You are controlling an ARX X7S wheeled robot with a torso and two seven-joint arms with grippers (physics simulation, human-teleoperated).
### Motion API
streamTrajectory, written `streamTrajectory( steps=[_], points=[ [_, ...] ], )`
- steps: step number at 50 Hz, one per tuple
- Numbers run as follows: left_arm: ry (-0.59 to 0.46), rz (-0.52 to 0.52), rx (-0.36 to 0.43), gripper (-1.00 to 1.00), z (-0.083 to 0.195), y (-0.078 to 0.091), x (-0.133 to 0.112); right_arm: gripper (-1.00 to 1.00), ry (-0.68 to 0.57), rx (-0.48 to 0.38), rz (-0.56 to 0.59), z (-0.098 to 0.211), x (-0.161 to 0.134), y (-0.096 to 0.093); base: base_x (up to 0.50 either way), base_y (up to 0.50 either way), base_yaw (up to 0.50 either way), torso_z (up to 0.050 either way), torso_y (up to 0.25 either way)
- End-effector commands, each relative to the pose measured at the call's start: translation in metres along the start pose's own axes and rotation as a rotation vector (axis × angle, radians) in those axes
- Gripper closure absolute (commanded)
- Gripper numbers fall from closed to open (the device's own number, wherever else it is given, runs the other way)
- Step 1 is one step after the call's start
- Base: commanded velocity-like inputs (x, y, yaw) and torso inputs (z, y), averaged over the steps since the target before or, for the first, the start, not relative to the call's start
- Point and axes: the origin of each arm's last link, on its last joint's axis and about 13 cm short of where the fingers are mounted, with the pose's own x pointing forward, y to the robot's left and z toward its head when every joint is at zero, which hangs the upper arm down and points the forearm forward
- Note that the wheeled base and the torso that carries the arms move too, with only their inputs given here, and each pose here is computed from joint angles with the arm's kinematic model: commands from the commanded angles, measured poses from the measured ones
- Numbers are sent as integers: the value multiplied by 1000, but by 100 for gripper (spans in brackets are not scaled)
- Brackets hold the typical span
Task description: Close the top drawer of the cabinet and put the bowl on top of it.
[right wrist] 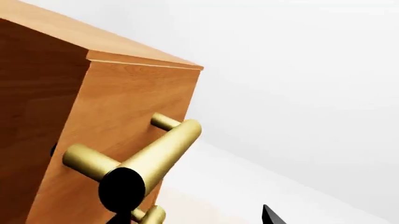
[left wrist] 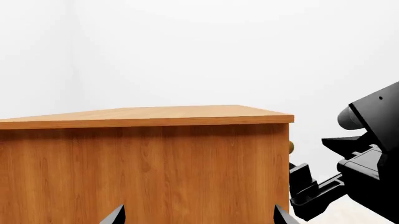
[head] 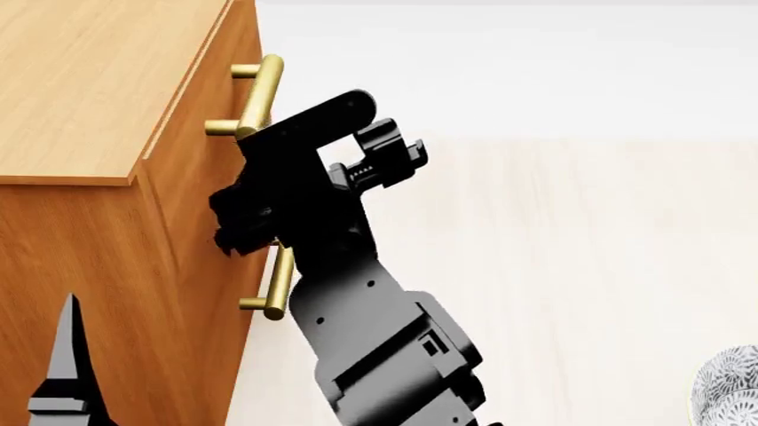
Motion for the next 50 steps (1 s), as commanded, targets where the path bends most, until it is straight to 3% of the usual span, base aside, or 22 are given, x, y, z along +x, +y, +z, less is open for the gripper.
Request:
streamTrajectory(
  steps=[1,14,33,50],
  points=[
    [6,3,0,-100,-2,0,0,-100,-4,30,61,-3,-3,20,0,0,0,0,0],
    [4,4,-4,-100,-2,1,-1,-100,-24,28,59,4,-6,17,0,0,0,0,0],
    [17,25,5,-100,-6,6,-2,-100,-40,56,119,-3,-4,35,0,0,0,0,0],
    [14,18,2,-100,-3,3,-1,-100,-34,-5,42,-1,-10,-1,0,0,0,0,0]
  ],
)
